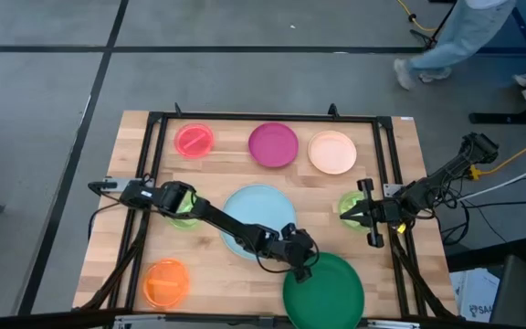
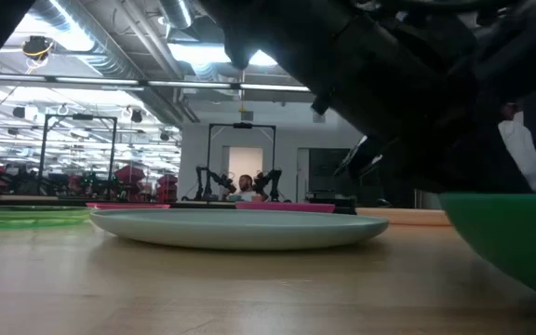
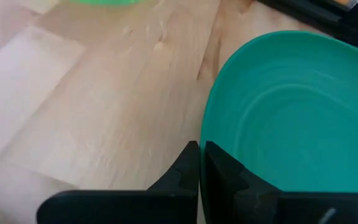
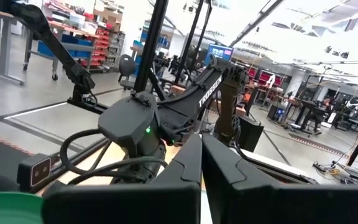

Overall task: Stack plastic plates
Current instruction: Stack the dark green plate on top of the blue plate, then stack the pink plate on top of the dark green plate

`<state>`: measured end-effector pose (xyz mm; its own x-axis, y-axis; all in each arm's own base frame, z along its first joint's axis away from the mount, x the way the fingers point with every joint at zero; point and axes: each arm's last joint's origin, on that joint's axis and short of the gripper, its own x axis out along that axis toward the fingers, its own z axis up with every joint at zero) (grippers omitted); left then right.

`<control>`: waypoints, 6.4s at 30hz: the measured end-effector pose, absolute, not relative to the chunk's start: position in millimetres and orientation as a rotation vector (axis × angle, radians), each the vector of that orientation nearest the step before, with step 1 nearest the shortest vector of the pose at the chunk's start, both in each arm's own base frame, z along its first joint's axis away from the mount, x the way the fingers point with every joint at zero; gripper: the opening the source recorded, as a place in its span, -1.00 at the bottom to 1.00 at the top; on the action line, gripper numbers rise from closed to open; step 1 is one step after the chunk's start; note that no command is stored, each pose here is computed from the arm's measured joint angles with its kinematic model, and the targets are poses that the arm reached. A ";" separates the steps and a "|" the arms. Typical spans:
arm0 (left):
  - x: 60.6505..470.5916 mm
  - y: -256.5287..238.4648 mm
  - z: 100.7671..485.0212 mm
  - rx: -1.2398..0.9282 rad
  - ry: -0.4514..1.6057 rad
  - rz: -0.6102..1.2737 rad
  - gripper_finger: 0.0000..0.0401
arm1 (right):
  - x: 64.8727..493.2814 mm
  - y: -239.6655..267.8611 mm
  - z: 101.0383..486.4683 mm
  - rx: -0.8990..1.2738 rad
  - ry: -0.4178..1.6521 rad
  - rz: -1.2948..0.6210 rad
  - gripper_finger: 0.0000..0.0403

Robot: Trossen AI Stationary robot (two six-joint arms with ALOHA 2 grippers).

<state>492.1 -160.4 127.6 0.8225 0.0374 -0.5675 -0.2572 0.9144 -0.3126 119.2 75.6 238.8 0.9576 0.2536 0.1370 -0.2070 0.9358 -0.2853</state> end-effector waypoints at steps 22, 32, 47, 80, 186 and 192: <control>484.4 -154.9 157.8 -0.283 0.589 0.201 -0.99 | 119.6 74.6 238.3 -0.267 -0.161 0.201 -0.97; 475.3 -155.8 180.0 -0.191 0.598 0.211 -0.99 | 119.6 74.6 238.1 -0.244 -0.157 0.203 -0.97; 464.6 -151.2 197.8 -0.124 0.656 0.210 -0.98 | 119.5 74.6 234.6 -0.228 -0.121 0.211 -0.97; 346.5 -112.6 241.1 -0.218 0.566 0.432 -0.99 | 118.2 74.0 236.6 -0.221 -0.139 0.221 -0.97; 265.5 -122.2 173.5 -0.056 0.217 0.323 -0.51 | 212.7 -48.7 184.6 -0.228 0.438 -0.345 -0.23; 271.8 -107.5 173.5 -0.060 0.216 0.376 -0.51 | 233.9 -59.3 175.6 -0.259 0.487 -0.291 -0.23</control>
